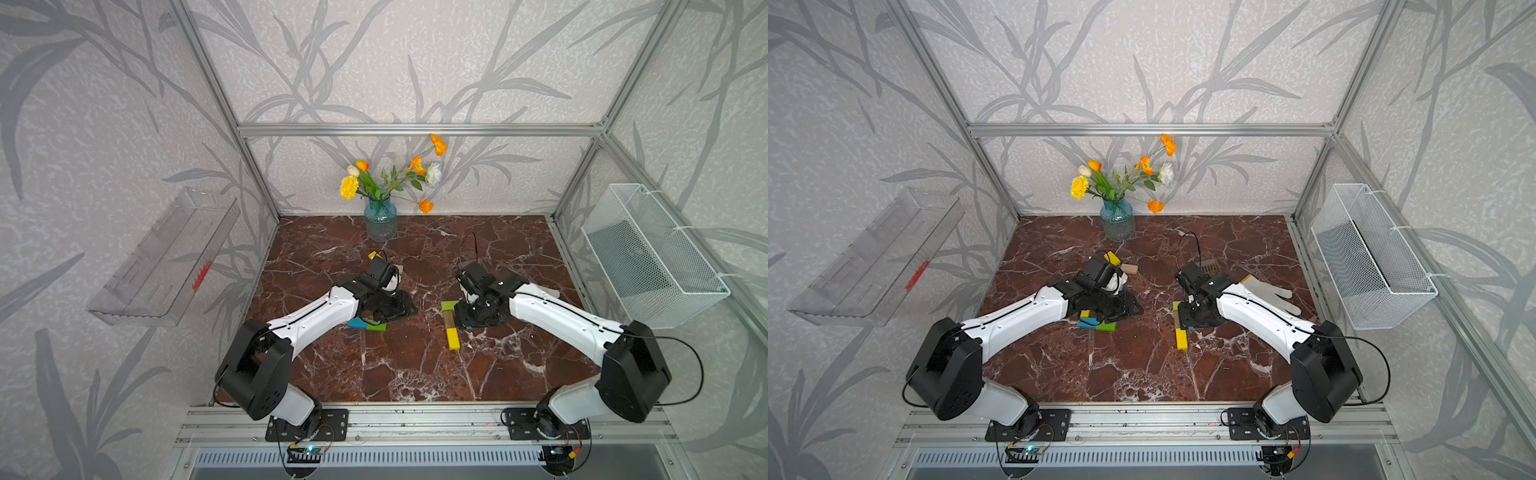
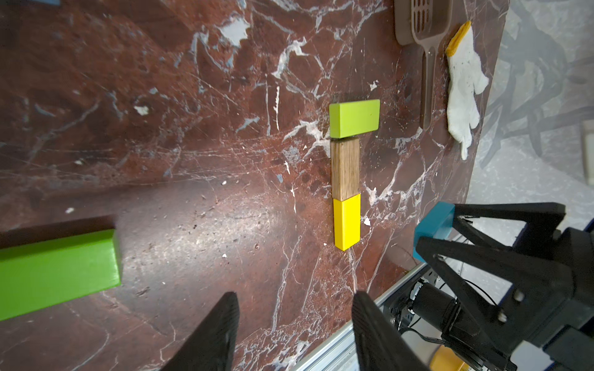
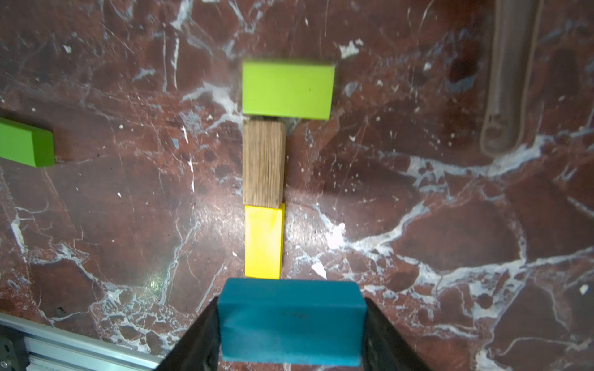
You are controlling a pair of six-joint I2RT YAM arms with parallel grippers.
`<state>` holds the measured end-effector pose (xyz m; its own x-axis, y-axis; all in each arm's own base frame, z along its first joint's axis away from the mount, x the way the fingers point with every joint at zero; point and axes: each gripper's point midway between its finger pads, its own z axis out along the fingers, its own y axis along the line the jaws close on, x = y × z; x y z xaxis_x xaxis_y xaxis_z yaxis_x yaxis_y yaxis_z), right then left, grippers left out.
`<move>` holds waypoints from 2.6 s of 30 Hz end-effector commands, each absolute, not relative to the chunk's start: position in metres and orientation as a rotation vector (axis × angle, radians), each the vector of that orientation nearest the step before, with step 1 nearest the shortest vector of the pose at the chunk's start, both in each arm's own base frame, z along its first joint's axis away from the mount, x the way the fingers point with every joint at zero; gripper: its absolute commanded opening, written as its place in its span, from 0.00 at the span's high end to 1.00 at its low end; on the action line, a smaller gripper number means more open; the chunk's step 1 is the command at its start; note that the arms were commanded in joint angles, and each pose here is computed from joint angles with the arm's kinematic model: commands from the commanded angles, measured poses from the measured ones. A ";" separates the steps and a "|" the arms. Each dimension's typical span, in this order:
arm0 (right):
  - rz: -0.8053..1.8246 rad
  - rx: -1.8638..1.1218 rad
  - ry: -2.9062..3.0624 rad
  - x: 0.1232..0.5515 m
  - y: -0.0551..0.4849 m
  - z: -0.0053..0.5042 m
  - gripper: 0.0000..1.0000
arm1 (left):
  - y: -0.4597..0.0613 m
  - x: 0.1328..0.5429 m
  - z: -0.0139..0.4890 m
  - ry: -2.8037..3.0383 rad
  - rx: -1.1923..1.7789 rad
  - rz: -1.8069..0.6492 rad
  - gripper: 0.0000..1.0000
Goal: Assemble the letter c with building blocks
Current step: Assemble the building block at the center of the board.
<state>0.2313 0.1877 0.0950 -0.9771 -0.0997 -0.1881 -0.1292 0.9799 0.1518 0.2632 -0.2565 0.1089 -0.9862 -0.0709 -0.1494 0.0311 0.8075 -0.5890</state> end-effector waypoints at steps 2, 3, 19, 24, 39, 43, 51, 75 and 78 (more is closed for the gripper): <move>0.222 -0.188 2.916 0.216 0.188 0.096 0.40 | -0.260 0.260 0.105 2.821 -0.058 -0.932 0.46; 0.215 -0.207 2.908 0.213 0.188 0.094 0.40 | -0.261 0.260 0.105 2.820 -0.060 -0.935 0.46; 0.215 -0.169 2.884 0.176 0.185 0.052 0.40 | -0.273 0.236 0.100 2.834 0.013 -1.082 0.49; 0.212 -0.190 2.879 0.174 0.189 0.046 0.40 | -0.274 0.236 0.100 2.830 0.015 -1.092 0.49; 0.229 -0.167 2.879 0.168 0.191 0.032 0.40 | -0.285 0.223 0.116 2.763 0.099 -1.277 0.49; 0.245 -0.160 2.876 0.167 0.191 0.031 0.39 | -0.283 0.214 0.118 2.768 0.113 -1.300 0.49; 0.261 -0.138 2.859 0.168 0.195 0.029 0.38 | -0.276 0.207 0.115 2.783 0.107 -1.284 0.49; 0.202 -0.151 2.836 0.176 0.202 0.024 0.36 | -0.278 0.209 0.112 2.782 0.098 -1.289 0.49; 0.192 -0.154 2.837 0.177 0.202 0.023 0.36 | -0.277 0.209 0.112 2.783 0.095 -1.287 0.49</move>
<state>0.1713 0.2001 0.0199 -0.9583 -0.0782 -0.2749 -0.1193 0.9835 0.1360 0.2097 -0.2779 0.1094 -0.9961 0.0289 -0.0832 0.0819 0.6513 -0.7544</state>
